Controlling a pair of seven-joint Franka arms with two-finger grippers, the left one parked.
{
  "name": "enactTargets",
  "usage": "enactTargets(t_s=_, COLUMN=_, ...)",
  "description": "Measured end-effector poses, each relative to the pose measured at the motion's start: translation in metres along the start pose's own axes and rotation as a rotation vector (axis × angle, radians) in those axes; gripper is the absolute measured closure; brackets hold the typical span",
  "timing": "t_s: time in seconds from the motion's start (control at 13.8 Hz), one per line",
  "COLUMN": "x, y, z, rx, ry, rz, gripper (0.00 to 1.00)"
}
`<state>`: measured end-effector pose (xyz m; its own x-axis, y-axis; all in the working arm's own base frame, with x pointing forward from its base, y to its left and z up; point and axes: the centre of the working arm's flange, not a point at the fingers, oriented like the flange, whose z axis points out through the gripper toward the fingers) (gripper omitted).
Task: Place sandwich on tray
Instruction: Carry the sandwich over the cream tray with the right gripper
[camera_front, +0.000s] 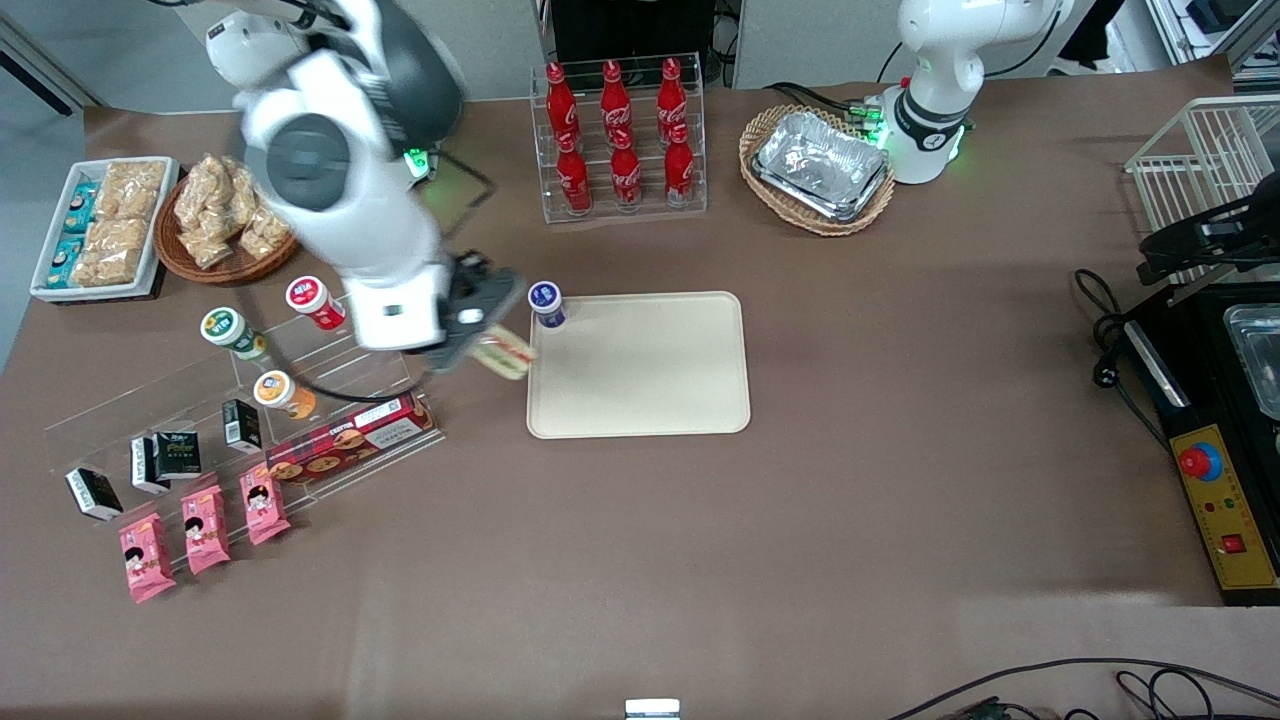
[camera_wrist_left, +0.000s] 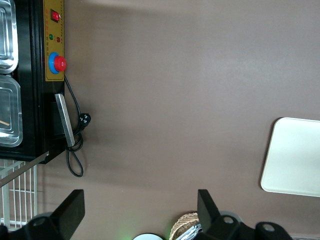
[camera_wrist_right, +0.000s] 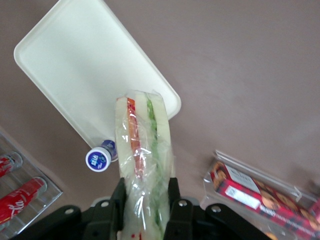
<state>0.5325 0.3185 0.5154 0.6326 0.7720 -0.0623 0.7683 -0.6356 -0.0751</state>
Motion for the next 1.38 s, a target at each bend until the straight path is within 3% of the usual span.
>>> enactTargets(t_s=0.22, x=0.039, y=-0.045, z=0.049, rx=-0.011, ry=-0.034, rz=-0.097, gripper=0.61)
enactTargets(t_s=0.43, x=0.067, y=-0.08, z=0.093, rx=-0.057, ry=-0.056, rz=-0.181, gripper=0.61)
enactTargets(t_s=0.94, x=0.111, y=-0.126, z=0.188, rx=-0.123, ry=-0.039, rz=-0.313, gripper=0.6)
enactTargets(t_s=1.16, x=0.121, y=-0.134, z=0.22, rx=-0.144, ry=-0.025, rz=-0.349, gripper=0.54)
enactTargets(t_s=1.38, x=0.125, y=-0.142, z=0.251, rx=-0.156, ry=-0.045, rz=-0.38, gripper=0.52)
